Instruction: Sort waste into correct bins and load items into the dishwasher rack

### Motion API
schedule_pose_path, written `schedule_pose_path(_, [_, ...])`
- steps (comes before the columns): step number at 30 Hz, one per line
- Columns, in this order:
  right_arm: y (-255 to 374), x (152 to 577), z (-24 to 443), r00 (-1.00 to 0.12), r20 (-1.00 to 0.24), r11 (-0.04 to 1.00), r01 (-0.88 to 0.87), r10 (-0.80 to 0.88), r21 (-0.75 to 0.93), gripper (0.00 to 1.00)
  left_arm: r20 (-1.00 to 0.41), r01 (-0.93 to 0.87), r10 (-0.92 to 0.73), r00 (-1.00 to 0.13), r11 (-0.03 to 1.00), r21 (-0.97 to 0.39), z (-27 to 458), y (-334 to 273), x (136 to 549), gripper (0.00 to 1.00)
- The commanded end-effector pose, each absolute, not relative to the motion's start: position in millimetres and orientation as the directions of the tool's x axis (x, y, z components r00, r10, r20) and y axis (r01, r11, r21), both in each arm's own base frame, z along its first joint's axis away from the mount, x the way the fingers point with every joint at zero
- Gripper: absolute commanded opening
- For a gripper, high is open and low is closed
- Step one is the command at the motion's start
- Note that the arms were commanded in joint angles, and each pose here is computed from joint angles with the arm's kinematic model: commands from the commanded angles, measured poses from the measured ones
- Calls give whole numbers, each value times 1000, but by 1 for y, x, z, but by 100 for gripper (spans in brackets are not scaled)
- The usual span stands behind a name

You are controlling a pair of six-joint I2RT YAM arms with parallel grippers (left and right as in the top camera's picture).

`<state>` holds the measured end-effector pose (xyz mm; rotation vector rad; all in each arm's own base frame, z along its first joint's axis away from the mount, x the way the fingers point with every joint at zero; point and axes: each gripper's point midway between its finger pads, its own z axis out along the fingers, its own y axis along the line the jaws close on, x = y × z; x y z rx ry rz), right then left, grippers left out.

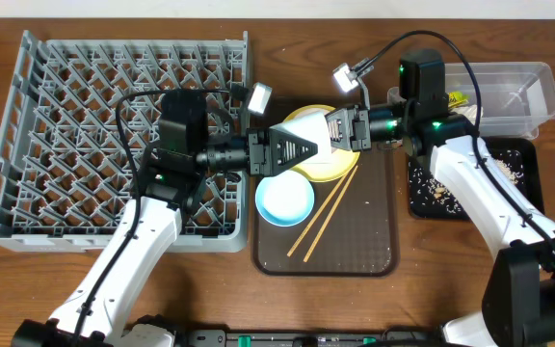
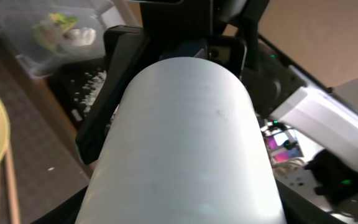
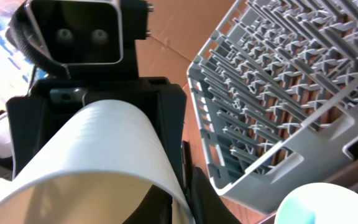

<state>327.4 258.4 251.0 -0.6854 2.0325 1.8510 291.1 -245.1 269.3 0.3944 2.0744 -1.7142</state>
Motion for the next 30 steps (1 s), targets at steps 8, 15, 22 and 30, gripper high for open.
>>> schedule_pose_path(8, [235, 354, 186, -891, -447, 450, -434, -84, 781, 3, -593, 502, -161, -789, 388, -773, 257, -208, 333, 12])
schedule_pose_path(15, [218, 344, 161, -894, -425, 566, -427, -145, 705, 1, -614, 344, -211, -761, 671, -657, 221, -140, 350, 6])
schedule_pose_path(22, [173, 326, 148, -903, -376, 782, -384, -208, 490, 1, -593, -67, -311, -743, 916, -395, 189, -31, 337, 6])
schedule_pose_path(30, [137, 313, 186, -859, -465, 875, -380, -213, 300, 2, -508, -351, -394, -766, 918, -183, 154, 40, 307, 6])
